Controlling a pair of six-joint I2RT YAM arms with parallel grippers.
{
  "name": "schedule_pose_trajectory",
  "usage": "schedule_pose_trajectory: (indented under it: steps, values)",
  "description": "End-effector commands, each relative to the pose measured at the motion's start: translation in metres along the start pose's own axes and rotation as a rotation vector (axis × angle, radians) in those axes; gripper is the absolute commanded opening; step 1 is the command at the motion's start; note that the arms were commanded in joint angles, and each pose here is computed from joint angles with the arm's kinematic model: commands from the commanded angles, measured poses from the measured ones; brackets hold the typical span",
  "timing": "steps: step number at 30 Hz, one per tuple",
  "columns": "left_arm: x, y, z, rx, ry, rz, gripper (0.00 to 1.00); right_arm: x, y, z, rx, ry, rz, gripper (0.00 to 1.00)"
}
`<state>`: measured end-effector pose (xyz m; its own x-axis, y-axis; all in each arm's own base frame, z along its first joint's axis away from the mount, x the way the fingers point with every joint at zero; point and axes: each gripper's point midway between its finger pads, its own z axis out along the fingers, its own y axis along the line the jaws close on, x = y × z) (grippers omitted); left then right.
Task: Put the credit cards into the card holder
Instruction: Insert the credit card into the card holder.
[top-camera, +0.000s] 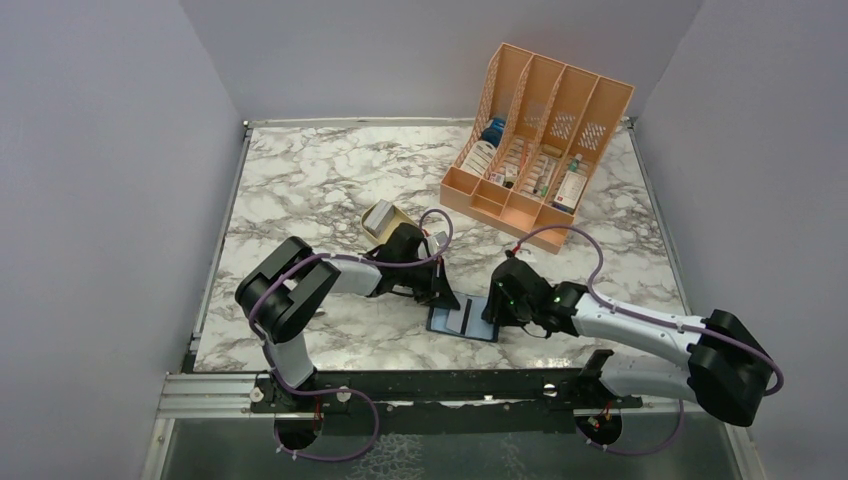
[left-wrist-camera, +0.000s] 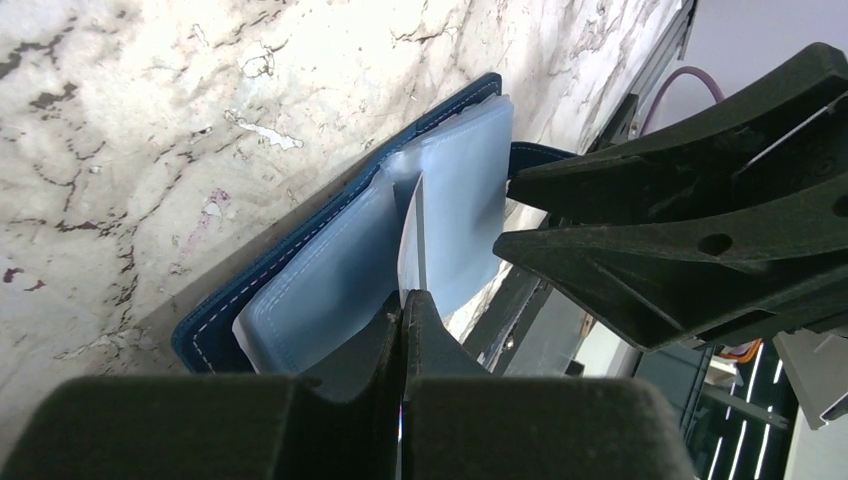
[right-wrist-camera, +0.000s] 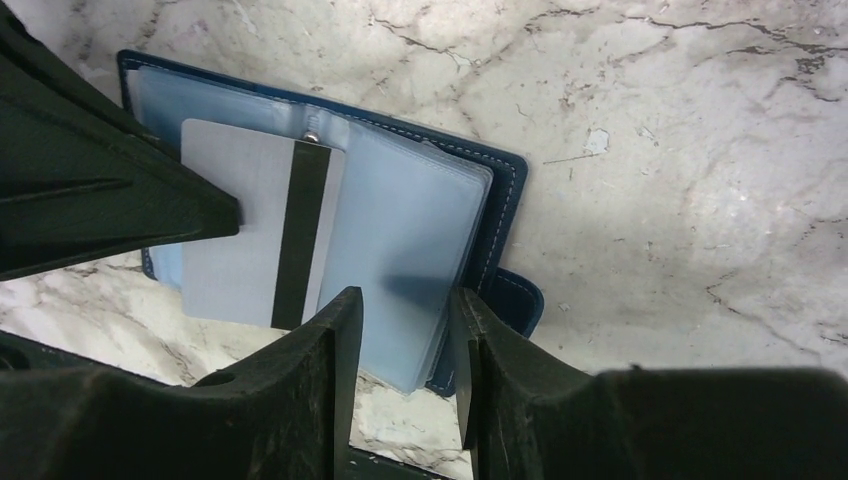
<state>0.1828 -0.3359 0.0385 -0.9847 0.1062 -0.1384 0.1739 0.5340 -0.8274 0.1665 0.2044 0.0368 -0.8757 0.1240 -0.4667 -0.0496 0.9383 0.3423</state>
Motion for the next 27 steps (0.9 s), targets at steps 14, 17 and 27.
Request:
schedule_pose_trajectory:
  steps: [14,17,27]
  values:
    - [0.009,0.009,0.005,-0.012,-0.003,-0.023,0.0,0.012,-0.018,0.008,0.098,0.038,0.049,0.22]
    - [0.009,0.008,0.005,-0.008,-0.008,-0.025,0.0,0.014,-0.022,0.01,0.116,0.044,0.045,0.16]
    - [0.012,0.008,0.006,0.016,-0.011,-0.044,0.0,0.021,-0.026,0.014,0.122,0.061,0.04,0.09]
